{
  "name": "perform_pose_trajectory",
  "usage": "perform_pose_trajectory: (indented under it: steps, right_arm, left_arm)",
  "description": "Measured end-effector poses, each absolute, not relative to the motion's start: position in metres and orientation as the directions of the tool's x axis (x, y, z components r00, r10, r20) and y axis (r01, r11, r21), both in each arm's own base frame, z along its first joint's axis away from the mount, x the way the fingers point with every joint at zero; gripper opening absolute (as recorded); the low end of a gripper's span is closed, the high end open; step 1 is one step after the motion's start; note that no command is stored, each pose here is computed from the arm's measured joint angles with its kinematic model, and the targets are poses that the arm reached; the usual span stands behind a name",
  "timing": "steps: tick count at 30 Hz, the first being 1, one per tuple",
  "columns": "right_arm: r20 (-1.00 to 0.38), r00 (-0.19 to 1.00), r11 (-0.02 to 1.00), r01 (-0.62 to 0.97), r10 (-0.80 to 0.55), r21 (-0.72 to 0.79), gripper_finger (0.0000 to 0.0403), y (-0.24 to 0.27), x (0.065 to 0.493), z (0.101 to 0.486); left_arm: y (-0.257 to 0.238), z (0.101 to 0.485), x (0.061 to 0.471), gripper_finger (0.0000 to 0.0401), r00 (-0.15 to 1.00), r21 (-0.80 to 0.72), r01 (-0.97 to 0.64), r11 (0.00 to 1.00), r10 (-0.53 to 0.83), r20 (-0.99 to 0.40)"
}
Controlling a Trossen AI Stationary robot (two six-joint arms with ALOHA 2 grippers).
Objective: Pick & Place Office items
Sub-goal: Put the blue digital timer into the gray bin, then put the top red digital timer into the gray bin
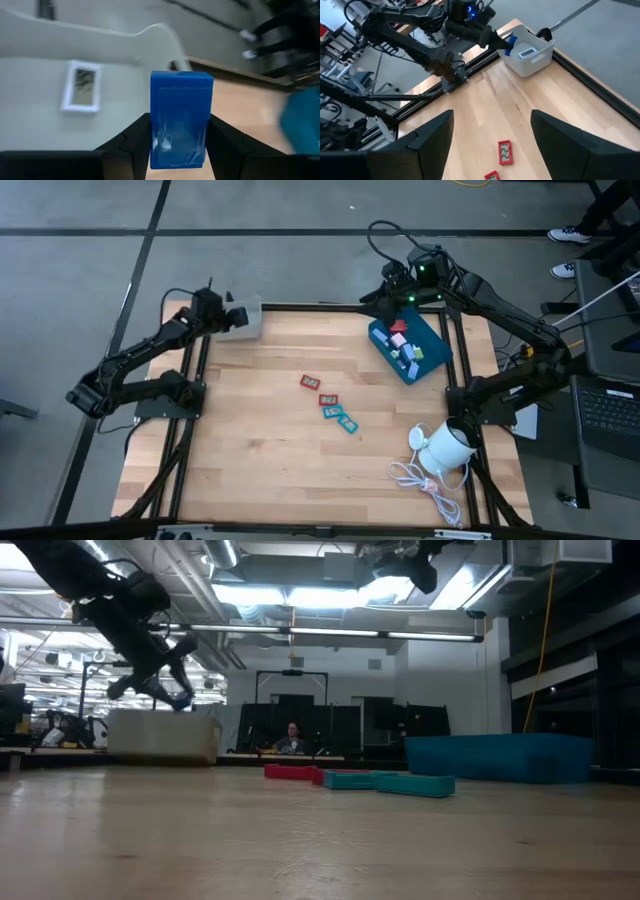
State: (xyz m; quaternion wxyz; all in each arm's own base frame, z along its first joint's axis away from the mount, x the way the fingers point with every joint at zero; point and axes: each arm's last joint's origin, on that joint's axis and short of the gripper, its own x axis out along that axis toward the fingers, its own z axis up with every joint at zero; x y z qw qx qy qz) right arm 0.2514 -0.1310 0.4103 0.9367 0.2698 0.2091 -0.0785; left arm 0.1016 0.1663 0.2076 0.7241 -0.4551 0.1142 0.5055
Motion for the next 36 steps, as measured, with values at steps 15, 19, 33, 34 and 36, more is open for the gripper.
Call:
perform_pose_trajectory:
  steps: [15,19,33,34,36]
  right_arm:
    - [-0.432,0.901,0.840,0.261,-0.035,0.476,0.0271,-0.131,0.252,0.411]
    - [-0.432,0.901,0.840,0.261,-0.035,0.476,0.0271,-0.131,0.252,0.411]
    - [-0.432,0.901,0.840,0.260,-0.034,0.476,0.0271,-0.131,0.252,0.411]
    - [-0.432,0.901,0.840,0.260,-0.034,0.476,0.0271,-0.131,0.252,0.411]
    - [-0.432,0.901,0.840,0.258,-0.032,0.477,0.0271,-0.131,0.252,0.411]
  left_arm:
    - [0.172,0.213,0.100,0.0150,0.432,-0.552,-0.831,0.063,0.700,-0.569]
    - [0.177,0.205,0.091,0.0150,0.359,-0.478,-0.878,0.022,0.689,-0.629]
    - [0.186,0.198,0.101,0.0262,0.412,-0.500,-0.863,0.068,0.667,-0.621]
    - [0.186,0.199,0.102,0.0273,0.418,-0.509,-0.858,0.072,0.676,-0.607]
    - [0.188,0.203,0.102,0.0286,0.420,-0.524,-0.848,0.077,0.699,-0.579]
